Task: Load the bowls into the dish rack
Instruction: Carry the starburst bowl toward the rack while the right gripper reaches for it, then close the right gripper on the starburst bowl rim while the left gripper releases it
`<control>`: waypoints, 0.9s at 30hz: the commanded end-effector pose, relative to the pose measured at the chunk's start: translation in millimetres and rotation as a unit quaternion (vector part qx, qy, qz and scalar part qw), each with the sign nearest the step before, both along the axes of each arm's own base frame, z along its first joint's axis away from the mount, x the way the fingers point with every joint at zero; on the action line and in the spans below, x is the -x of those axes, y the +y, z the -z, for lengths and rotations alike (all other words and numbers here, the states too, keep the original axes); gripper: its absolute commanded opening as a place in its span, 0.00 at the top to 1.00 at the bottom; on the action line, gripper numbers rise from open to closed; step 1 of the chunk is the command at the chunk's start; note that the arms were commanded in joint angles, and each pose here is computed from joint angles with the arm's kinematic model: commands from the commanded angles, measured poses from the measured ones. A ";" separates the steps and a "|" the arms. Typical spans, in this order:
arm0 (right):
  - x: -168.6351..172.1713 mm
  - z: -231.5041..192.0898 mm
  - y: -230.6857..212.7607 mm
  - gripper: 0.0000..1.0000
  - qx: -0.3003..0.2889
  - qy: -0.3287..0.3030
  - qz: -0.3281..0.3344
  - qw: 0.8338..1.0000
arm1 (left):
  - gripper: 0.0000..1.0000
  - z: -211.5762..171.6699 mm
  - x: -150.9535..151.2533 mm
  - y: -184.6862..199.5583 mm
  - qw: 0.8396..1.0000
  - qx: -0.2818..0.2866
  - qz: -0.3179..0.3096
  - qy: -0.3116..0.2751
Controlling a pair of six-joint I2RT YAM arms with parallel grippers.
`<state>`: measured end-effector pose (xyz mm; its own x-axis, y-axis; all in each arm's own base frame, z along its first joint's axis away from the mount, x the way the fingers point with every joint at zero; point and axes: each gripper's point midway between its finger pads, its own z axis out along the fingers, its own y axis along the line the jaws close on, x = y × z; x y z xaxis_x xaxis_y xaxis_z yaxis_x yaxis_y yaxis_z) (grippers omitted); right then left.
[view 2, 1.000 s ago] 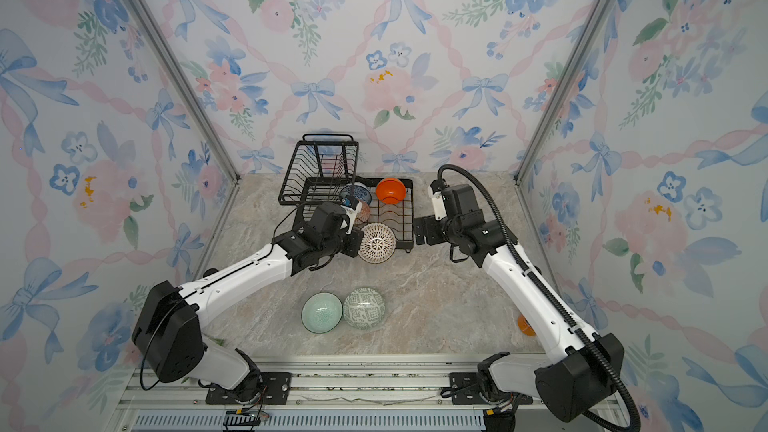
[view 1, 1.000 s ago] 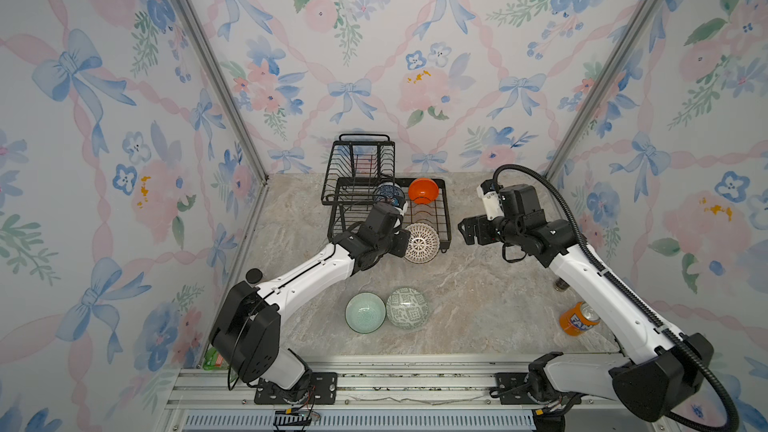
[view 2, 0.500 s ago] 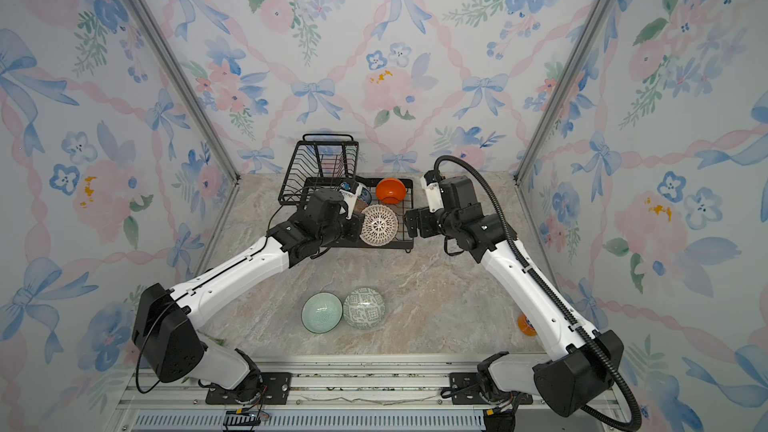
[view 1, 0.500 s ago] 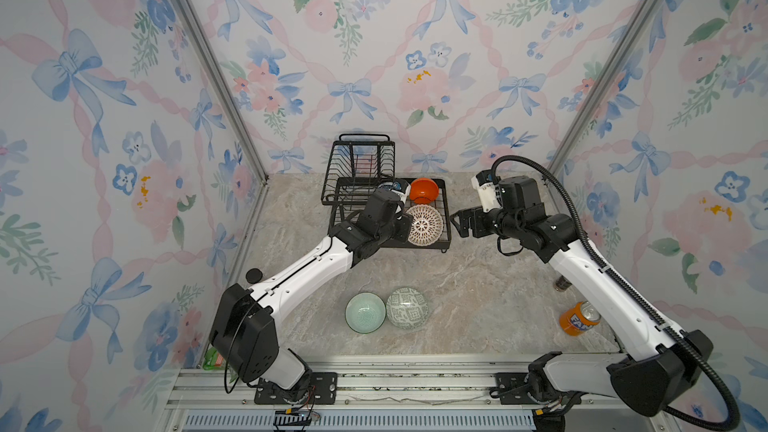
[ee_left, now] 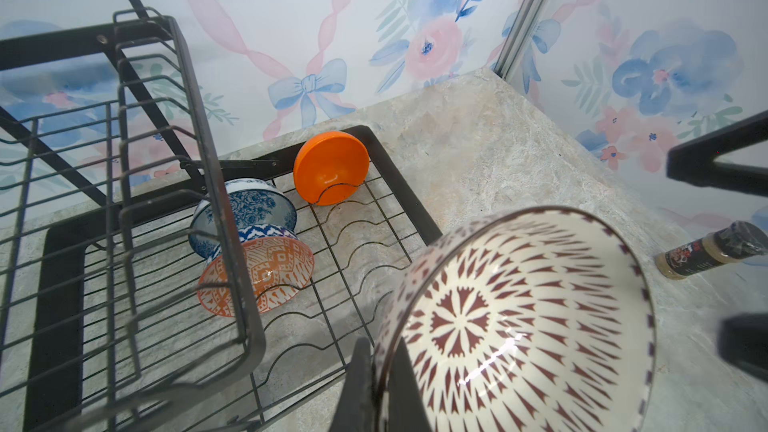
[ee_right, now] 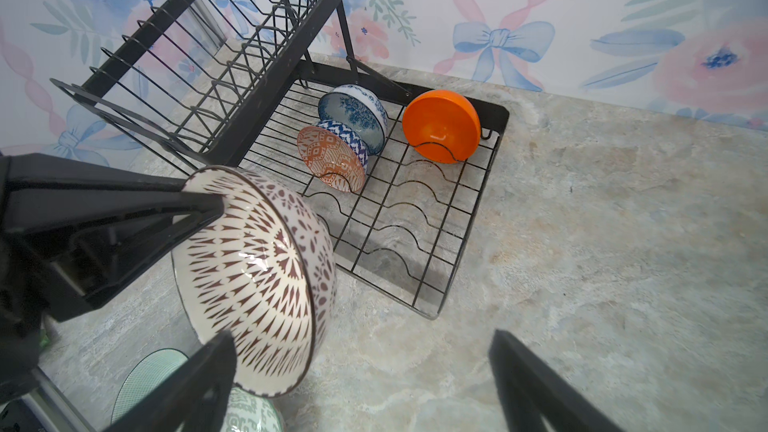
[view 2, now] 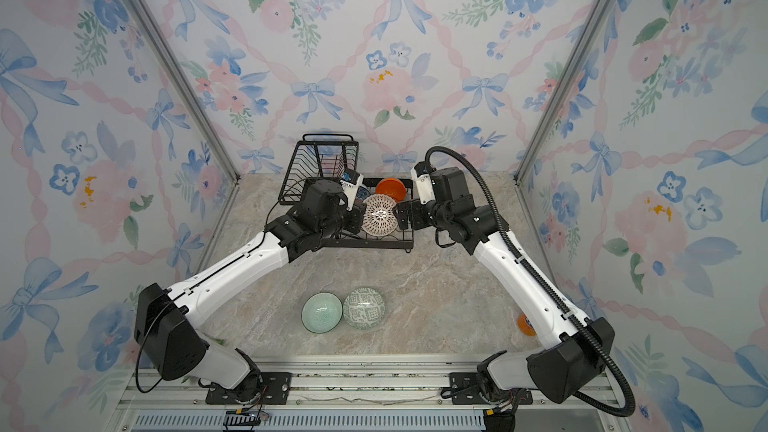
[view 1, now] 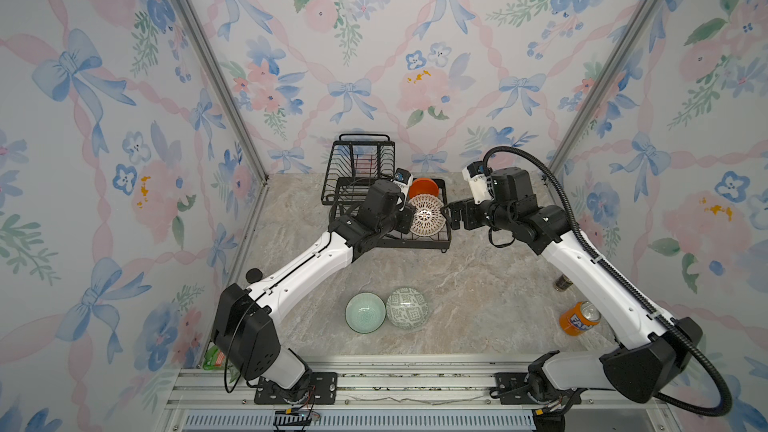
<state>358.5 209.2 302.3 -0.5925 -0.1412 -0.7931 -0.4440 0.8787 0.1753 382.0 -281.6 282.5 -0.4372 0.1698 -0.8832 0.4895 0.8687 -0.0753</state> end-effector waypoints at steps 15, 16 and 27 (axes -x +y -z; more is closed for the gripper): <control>-16.4 -9.2 26.3 0.35 -0.029 -0.006 -0.013 0.999 | 1.00 -45.0 -0.9 -16.9 0.998 0.029 0.020 -0.049; -16.6 -8.6 26.7 0.40 -0.030 -0.005 -0.013 0.999 | 1.00 -45.4 -0.7 -17.1 0.998 0.028 0.020 -0.050; -16.5 -3.3 29.3 0.66 -0.027 0.002 -0.014 1.000 | 1.00 -48.6 2.3 -19.1 0.998 0.030 0.022 -0.054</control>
<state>373.3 230.5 295.6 -0.6105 -0.1219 -0.7825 -0.4501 0.8664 0.2162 377.6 -294.7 300.8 -0.3974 0.1731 -0.9012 0.5218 0.8505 -0.0667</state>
